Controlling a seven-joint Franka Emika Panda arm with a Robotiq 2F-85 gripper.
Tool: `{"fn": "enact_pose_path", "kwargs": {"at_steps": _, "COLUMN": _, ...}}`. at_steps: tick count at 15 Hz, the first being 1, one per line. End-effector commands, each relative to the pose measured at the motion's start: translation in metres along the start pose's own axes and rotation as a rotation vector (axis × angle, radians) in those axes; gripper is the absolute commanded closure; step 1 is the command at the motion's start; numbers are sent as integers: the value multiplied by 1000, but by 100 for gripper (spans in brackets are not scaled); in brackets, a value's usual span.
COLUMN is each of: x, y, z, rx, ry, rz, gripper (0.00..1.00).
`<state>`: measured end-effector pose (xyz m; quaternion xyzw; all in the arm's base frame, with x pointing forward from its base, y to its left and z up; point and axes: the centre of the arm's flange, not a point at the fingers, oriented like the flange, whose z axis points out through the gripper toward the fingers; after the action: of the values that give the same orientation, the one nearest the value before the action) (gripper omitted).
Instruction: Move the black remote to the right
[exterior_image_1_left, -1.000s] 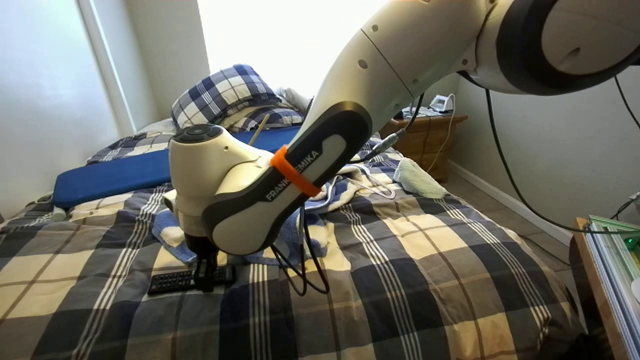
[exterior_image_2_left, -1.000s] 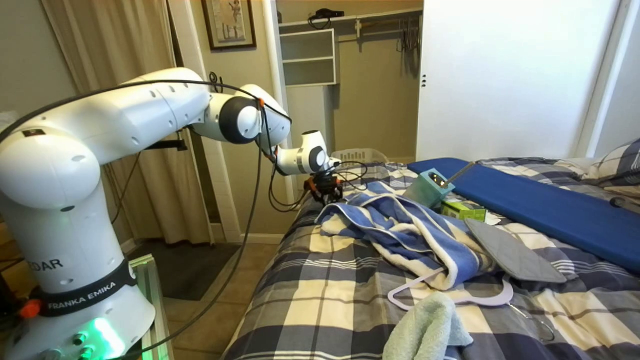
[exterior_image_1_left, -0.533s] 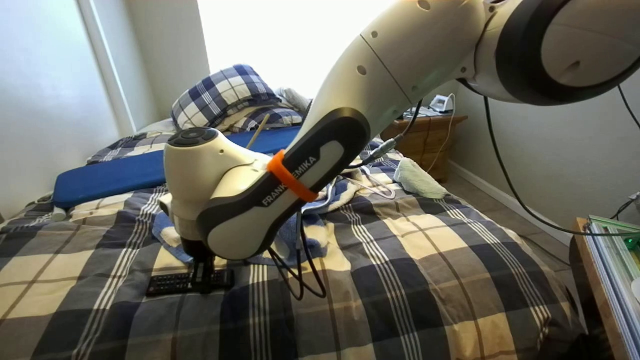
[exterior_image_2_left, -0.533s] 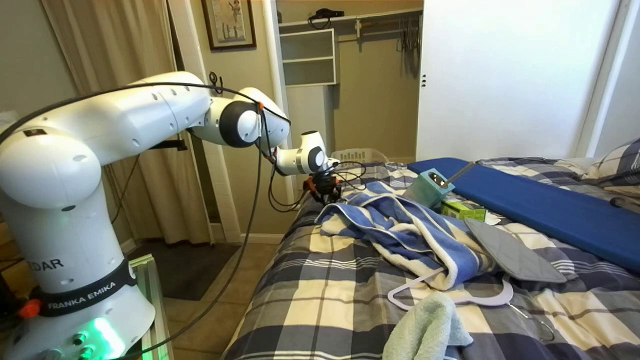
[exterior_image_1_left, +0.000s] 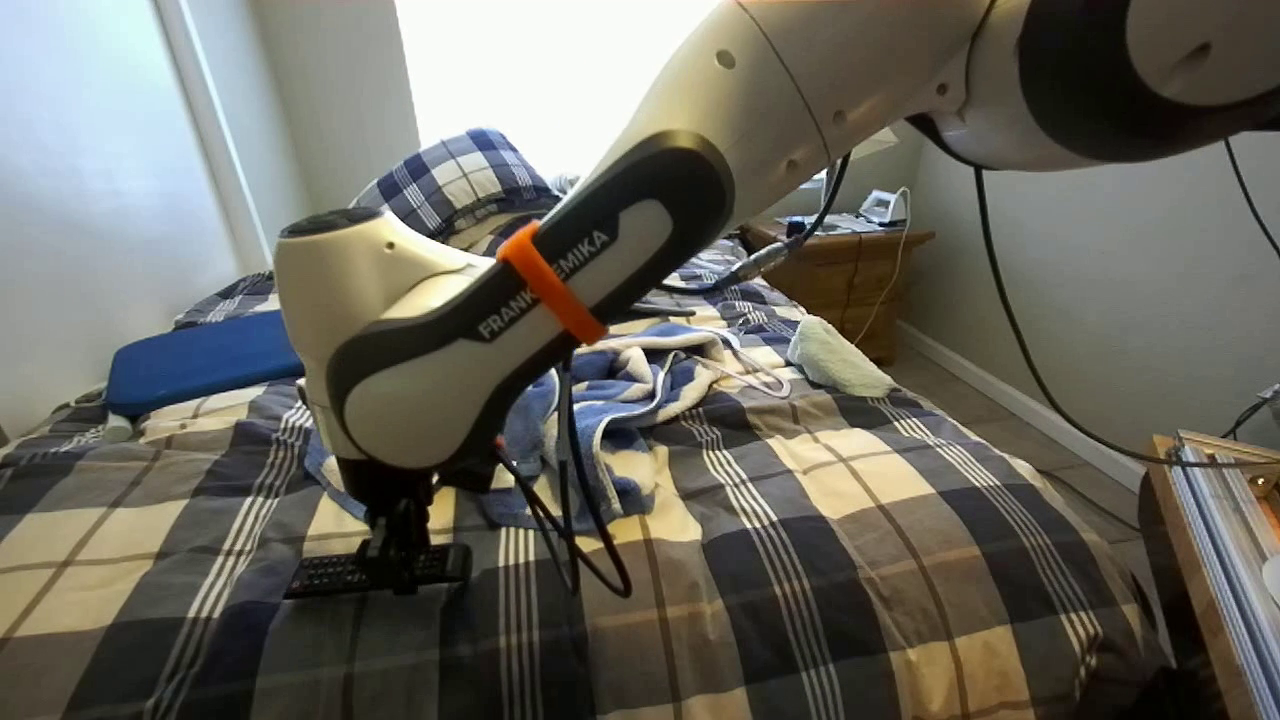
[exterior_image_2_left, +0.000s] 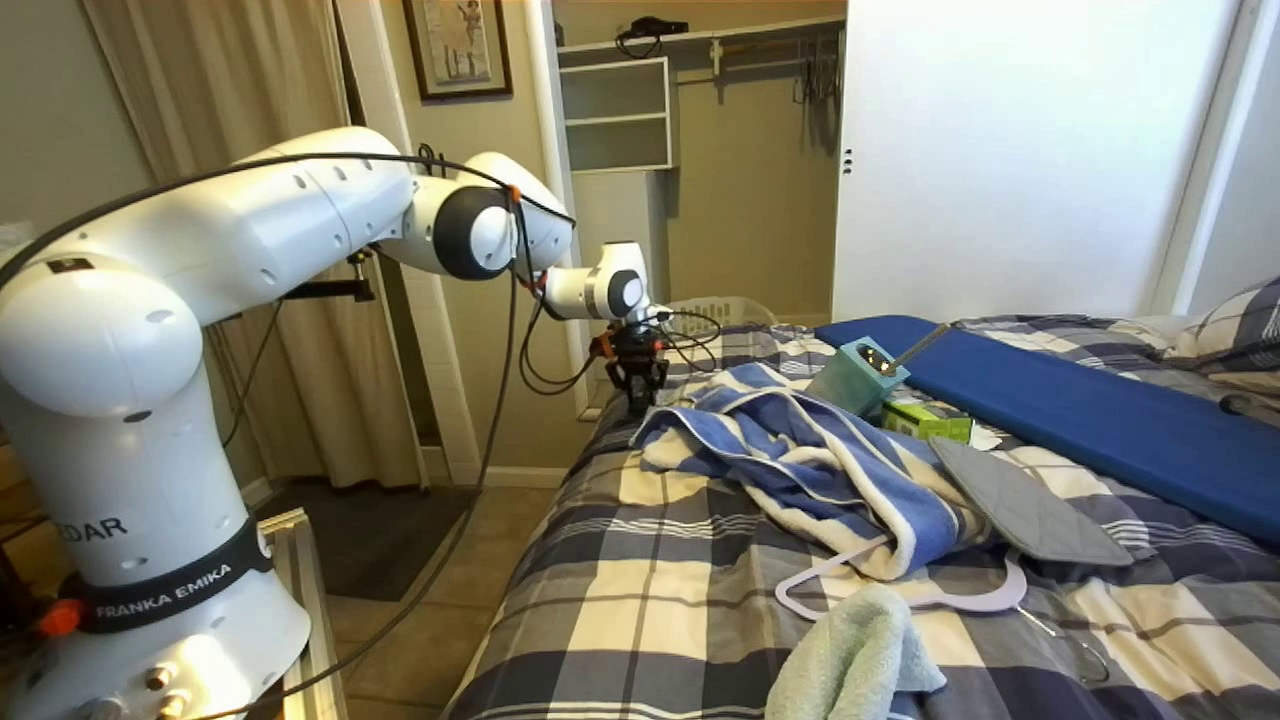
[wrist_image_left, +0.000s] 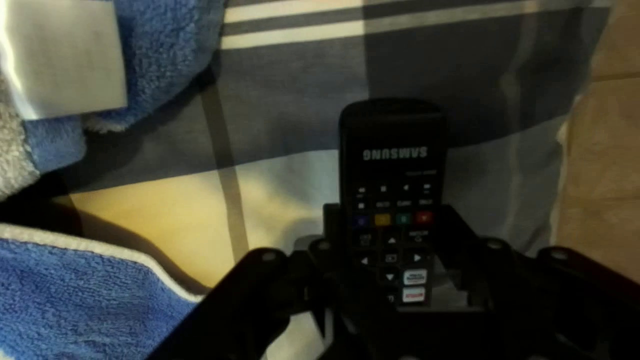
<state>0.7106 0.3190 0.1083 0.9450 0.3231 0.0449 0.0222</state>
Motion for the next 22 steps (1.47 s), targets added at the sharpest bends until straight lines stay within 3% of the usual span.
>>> {"fn": "enact_pose_path", "kwargs": {"at_steps": 1, "x": -34, "y": -18, "z": -55, "rx": 34, "ry": -75, "rz": 97, "gripper": 76}}
{"fn": "enact_pose_path", "kwargs": {"at_steps": 8, "x": -107, "y": -13, "z": -91, "rx": -84, "ry": -219, "rz": 152, "gripper": 76}}
{"fn": "enact_pose_path", "kwargs": {"at_steps": 12, "x": -149, "y": 20, "z": -97, "rx": -173, "ry": -231, "rz": 375, "gripper": 76}}
{"fn": "enact_pose_path", "kwargs": {"at_steps": 22, "x": -293, "y": 107, "z": -99, "rx": -260, "ry": -160, "rz": 942, "gripper": 76}}
